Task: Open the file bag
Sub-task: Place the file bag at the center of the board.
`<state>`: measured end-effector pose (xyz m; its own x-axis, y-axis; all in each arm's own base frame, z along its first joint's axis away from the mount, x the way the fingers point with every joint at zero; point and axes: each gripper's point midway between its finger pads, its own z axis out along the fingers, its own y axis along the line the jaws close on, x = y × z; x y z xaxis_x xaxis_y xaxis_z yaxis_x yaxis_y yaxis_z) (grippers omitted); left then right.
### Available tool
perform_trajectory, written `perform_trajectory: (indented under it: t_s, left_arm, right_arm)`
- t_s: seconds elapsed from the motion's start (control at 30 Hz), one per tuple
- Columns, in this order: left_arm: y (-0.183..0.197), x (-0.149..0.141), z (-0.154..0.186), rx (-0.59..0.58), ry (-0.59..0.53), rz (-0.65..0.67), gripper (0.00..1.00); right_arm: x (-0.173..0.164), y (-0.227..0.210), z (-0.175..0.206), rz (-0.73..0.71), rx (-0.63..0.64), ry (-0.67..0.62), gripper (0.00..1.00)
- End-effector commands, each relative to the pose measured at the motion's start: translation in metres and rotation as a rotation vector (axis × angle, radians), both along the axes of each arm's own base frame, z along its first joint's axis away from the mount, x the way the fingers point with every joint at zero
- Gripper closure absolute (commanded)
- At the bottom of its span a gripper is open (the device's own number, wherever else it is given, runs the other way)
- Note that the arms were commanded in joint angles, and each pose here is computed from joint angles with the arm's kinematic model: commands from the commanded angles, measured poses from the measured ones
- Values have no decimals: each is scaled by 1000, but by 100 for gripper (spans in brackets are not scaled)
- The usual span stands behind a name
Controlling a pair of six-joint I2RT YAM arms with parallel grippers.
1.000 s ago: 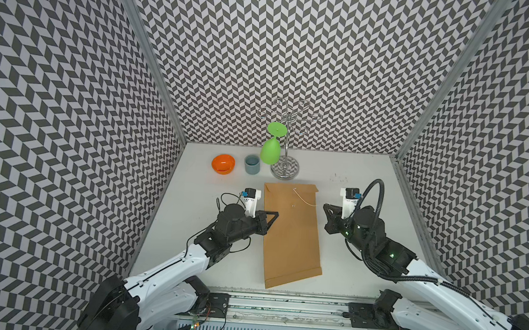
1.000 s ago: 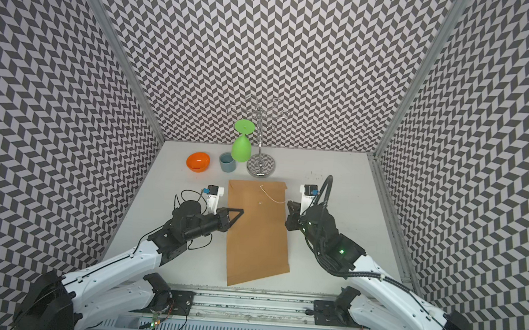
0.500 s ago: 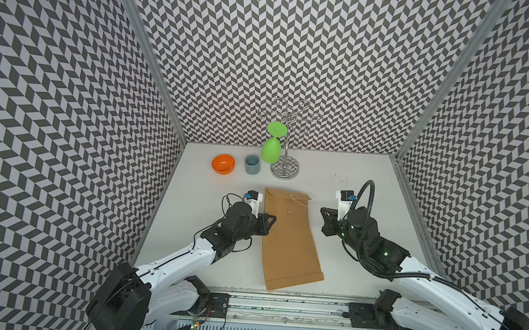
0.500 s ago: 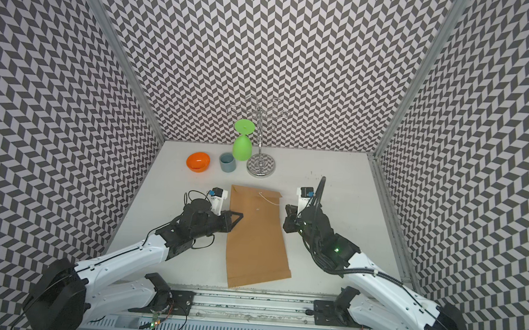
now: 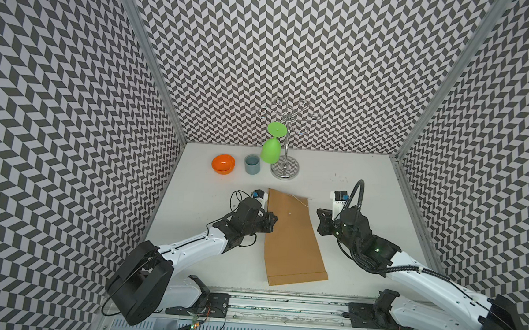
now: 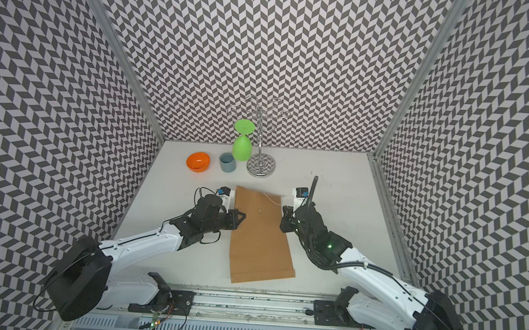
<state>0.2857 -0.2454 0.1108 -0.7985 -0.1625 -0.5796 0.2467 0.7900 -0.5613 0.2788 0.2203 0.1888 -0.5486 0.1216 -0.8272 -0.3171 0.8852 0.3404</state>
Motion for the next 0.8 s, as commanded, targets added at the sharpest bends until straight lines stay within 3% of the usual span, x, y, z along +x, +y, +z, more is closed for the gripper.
perform_trajectory:
  t_s: [0.0,0.2,0.47,0.77]
  left_arm:
    - [4,21,-4,92,-32,37,100]
    - [-7,39,-28,186,17,5,99]
    - [3,40,-42,236,38,44,49]
    - [16,37,-21,240,3,97,34]
  right_arm:
    - [13,3,1,-49,17,-31,100]
    - [26,12,-11,-67,-24,8,100]
    - [30,6,-31,-106,-42,53,100]
    - [31,5,-31,-90,-33,66,100]
